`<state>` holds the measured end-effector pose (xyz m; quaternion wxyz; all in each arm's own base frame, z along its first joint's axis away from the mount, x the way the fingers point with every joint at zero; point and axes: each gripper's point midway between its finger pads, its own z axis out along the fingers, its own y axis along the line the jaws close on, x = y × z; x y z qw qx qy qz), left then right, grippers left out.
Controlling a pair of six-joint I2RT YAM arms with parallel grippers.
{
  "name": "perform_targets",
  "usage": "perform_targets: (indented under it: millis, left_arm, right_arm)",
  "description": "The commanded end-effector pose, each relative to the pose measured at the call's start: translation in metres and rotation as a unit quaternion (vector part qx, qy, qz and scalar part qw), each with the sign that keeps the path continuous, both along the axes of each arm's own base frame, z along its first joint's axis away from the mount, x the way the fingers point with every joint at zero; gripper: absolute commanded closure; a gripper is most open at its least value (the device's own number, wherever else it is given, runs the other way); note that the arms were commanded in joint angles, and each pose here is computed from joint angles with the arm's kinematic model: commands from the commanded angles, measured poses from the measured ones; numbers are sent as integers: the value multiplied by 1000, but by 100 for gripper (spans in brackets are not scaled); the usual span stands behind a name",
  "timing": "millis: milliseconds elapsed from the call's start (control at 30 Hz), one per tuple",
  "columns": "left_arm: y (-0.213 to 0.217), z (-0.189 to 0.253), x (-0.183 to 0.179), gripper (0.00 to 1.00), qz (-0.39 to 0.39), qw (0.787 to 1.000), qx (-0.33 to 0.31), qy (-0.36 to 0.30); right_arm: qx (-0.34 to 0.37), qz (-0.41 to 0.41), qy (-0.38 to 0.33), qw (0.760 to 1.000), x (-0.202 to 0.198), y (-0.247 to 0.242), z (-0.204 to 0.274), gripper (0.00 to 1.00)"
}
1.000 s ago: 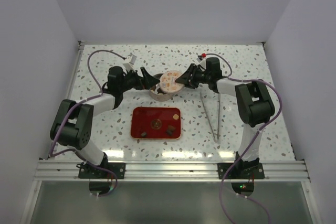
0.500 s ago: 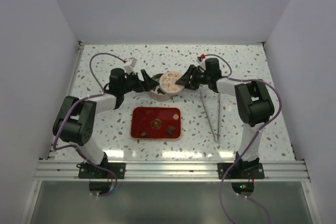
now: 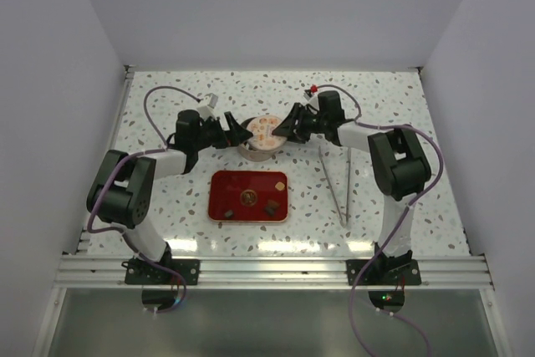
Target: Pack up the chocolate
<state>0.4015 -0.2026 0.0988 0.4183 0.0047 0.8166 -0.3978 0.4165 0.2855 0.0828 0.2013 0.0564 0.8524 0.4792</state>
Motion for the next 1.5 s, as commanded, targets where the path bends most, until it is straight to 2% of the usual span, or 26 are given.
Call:
perform_targets:
  millis: [0, 1467]
  left_arm:
    - [2, 10, 13, 0, 4, 1000, 4, -29]
    - [-3, 10, 18, 0, -10, 999, -4, -35]
  right_arm:
    - [-9, 2, -15, 1000, 10, 5, 1, 51]
    - [-27, 40, -25, 999, 10, 39, 4, 48]
